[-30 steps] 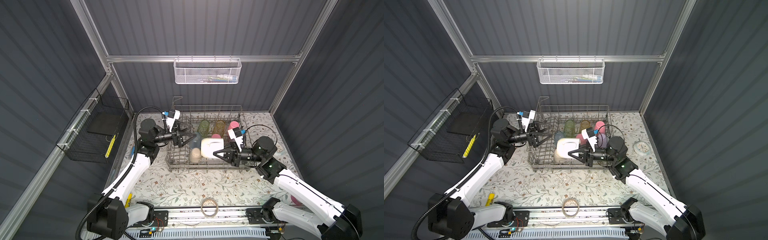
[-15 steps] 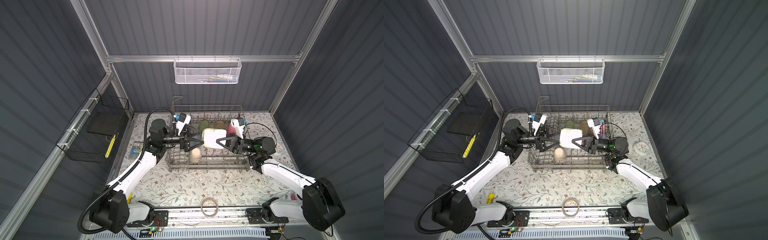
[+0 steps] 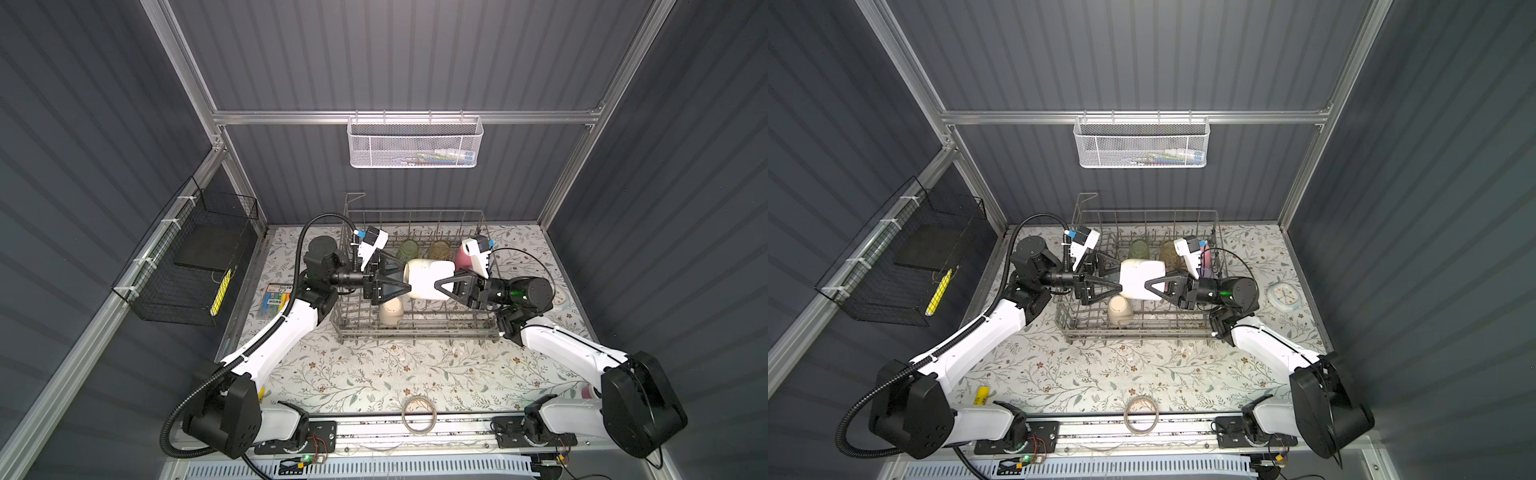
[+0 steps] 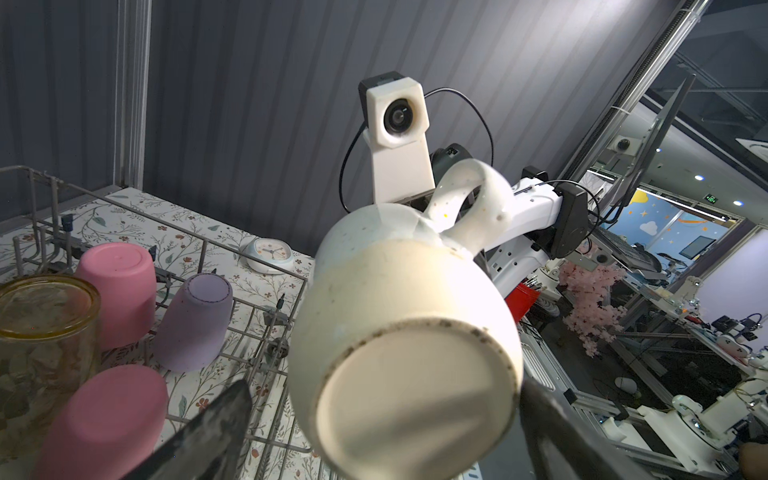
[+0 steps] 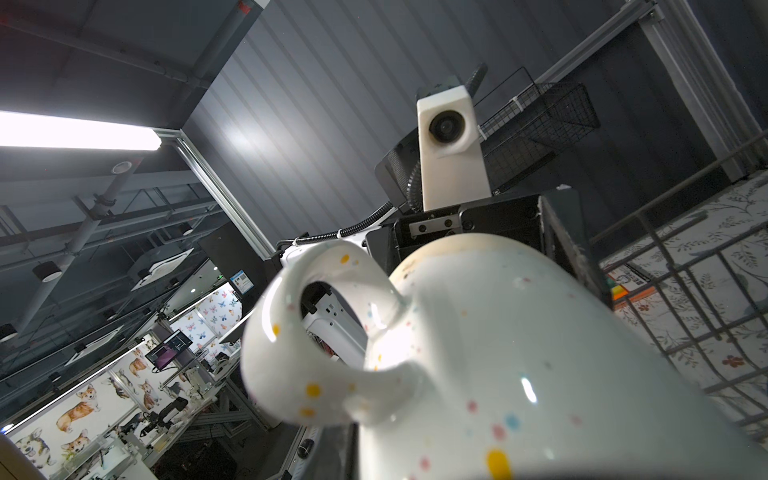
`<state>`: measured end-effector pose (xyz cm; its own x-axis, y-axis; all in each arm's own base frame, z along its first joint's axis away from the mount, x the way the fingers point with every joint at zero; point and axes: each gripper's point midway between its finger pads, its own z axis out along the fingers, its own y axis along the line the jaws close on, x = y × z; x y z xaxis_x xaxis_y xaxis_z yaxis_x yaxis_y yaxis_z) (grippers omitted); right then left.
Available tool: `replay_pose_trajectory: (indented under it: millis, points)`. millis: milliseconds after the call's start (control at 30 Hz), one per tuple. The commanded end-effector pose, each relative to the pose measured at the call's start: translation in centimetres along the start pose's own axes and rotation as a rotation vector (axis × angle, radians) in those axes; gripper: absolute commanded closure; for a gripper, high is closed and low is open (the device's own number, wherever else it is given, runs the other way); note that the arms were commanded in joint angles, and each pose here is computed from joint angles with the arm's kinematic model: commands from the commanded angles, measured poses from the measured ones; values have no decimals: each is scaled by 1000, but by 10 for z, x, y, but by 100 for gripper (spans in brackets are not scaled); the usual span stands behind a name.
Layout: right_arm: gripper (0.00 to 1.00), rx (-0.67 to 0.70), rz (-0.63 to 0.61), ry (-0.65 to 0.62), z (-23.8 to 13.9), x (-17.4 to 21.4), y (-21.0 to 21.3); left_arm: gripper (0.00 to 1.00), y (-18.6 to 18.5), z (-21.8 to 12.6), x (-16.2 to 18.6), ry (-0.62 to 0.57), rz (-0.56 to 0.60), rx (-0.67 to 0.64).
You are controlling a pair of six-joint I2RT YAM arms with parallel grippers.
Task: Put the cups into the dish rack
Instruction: 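Lift the speckled mug with the right gripper toward the left gripper, then grasp the speckled mug's base with the left gripper while the right gripper holds it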
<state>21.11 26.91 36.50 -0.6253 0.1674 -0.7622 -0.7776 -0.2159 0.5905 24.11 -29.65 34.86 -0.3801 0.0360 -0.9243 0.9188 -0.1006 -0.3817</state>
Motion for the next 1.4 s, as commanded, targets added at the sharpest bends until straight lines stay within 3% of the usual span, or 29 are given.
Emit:
replay_pose_trajectory:
  millis: [0, 700, 1100, 1367]
  points:
    - [100, -66, -120, -18, 4, -9, 25, 0, -4, 6, -4, 17, 17, 22]
    - [100, -69, -100, -10, 10, -9, 16, 0, -5, 33, 12, 92, 4, 52]
    - [100, -63, -85, -5, 9, -5, 11, 10, -6, 36, 10, 80, 20, 56]
    - [100, -63, -78, -2, 10, -4, 10, 1, -6, 39, 12, 82, 16, 68]
